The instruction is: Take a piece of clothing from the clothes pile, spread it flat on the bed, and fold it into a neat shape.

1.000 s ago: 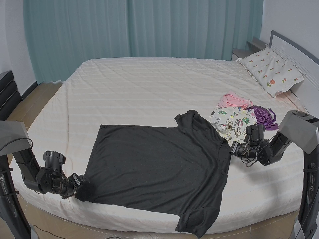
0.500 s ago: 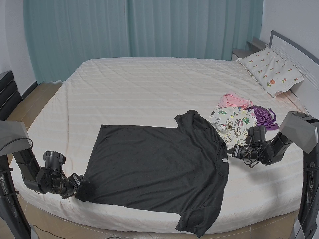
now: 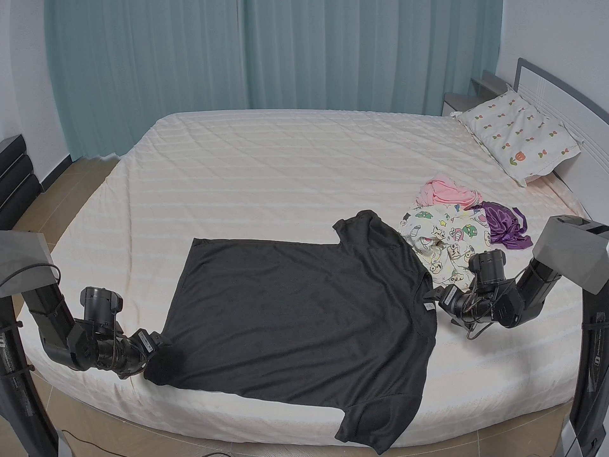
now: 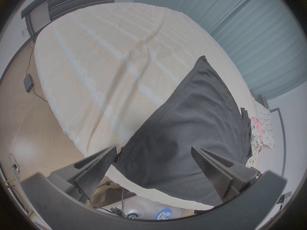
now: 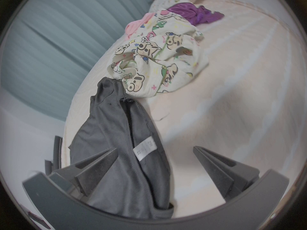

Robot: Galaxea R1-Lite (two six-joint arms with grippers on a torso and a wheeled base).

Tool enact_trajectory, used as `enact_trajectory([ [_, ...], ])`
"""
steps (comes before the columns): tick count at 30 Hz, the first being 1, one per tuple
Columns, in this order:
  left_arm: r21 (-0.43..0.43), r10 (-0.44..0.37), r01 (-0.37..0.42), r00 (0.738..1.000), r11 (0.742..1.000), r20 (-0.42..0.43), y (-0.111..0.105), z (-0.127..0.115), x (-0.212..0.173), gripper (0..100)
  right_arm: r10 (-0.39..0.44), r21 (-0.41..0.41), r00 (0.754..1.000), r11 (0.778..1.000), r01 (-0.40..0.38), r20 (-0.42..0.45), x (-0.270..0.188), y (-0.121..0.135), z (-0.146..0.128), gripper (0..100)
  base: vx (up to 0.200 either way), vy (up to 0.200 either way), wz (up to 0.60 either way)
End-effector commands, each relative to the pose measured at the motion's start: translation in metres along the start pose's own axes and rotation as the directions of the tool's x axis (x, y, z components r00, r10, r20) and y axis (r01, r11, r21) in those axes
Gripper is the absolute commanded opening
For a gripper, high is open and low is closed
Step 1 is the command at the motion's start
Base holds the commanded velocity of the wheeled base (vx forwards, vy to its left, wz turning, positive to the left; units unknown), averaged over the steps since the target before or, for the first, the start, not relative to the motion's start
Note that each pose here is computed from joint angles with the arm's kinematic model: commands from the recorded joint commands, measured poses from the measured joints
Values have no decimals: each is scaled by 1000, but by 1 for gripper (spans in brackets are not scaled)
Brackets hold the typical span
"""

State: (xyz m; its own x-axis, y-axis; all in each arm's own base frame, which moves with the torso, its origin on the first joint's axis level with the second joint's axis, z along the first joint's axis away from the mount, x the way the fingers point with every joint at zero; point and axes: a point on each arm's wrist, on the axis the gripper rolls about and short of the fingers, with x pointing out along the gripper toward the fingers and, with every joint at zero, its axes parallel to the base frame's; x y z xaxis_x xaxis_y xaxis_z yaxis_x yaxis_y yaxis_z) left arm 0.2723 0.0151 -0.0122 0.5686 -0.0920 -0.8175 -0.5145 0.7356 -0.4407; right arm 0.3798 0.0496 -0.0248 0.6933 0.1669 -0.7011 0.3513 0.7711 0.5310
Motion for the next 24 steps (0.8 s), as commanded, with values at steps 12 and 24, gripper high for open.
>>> enact_trajectory([
  [12, -18, -28, 29, 997, 999, 71, -3, 11, -5, 100, 82, 107, 997, 991, -81, -9, -32, 8, -30, 100, 0, 0, 0],
  [24, -45, -23, 26, 997, 999, 71, 3, 15, -3, 100, 122, 94, 992, 988, -123, 17, -38, 2, -41, 100, 0, 150, 0],
])
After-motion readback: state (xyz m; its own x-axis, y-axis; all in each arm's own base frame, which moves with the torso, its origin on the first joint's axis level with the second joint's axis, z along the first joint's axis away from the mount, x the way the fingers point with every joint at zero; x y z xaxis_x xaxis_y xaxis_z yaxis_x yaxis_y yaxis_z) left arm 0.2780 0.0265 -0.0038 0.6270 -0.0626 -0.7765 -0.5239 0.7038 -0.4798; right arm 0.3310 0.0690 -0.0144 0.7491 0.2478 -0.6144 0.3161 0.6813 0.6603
